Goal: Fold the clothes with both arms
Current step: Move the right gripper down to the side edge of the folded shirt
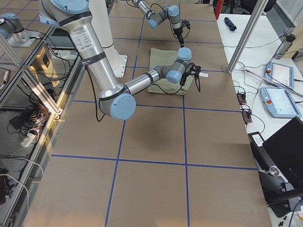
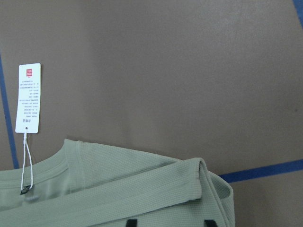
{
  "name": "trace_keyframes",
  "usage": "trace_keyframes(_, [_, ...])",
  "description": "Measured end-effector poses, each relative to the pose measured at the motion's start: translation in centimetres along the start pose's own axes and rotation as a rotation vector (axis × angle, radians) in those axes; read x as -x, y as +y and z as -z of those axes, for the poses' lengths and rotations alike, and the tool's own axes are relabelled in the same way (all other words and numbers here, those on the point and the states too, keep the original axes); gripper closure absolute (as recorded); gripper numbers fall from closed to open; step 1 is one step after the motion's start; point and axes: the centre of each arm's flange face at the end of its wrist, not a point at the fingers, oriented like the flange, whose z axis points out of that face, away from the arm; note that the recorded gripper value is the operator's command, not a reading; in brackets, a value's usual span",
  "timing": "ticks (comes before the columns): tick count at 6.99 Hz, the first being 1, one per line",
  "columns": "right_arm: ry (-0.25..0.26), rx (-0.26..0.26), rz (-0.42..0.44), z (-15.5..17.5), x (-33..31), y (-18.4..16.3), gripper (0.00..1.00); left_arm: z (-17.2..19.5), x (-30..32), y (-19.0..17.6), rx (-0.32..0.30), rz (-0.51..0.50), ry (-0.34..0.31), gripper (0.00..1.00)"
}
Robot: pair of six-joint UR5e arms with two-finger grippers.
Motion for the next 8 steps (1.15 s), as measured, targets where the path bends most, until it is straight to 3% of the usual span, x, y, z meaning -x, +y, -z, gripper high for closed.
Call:
trace_keyframes(1, [-0.014,0.015,0.009,0.4,0.1,1.9,0.00,0.3,-0.1,0.0,0.000,0.000,0.003,0.00])
trace_keyframes(2, [-0.021,0.044,0.017,0.4,-0.8,6.0,0.00,0.8,-0.2,-0.1,-0.002,0.000,0.010,0.00])
trace_keyframes(4, [0.023,0.089,0.059,-0.9,-4.8,15.4,0.00,1.9,-0.5,0.0,-0.006,0.004,0.025,0.00])
trace_keyframes(5, [0.055,0.099,0.076,-1.9,-6.5,17.9,0.00,2.6,-0.7,0.1,-0.007,0.006,0.033,0.00])
trace_keyframes(6, [0.080,0.105,0.080,-2.5,-7.9,19.0,0.23,3.0,-0.9,0.3,-0.008,0.006,0.040,0.00])
trace_keyframes(7, [0.096,0.112,0.078,-2.8,-8.9,19.3,0.71,3.3,-0.9,0.3,-0.008,0.007,0.044,0.00])
trace_keyframes(8, [0.102,0.119,0.077,-2.8,-9.2,19.5,0.97,3.4,-0.9,0.4,-0.008,0.006,0.046,0.00])
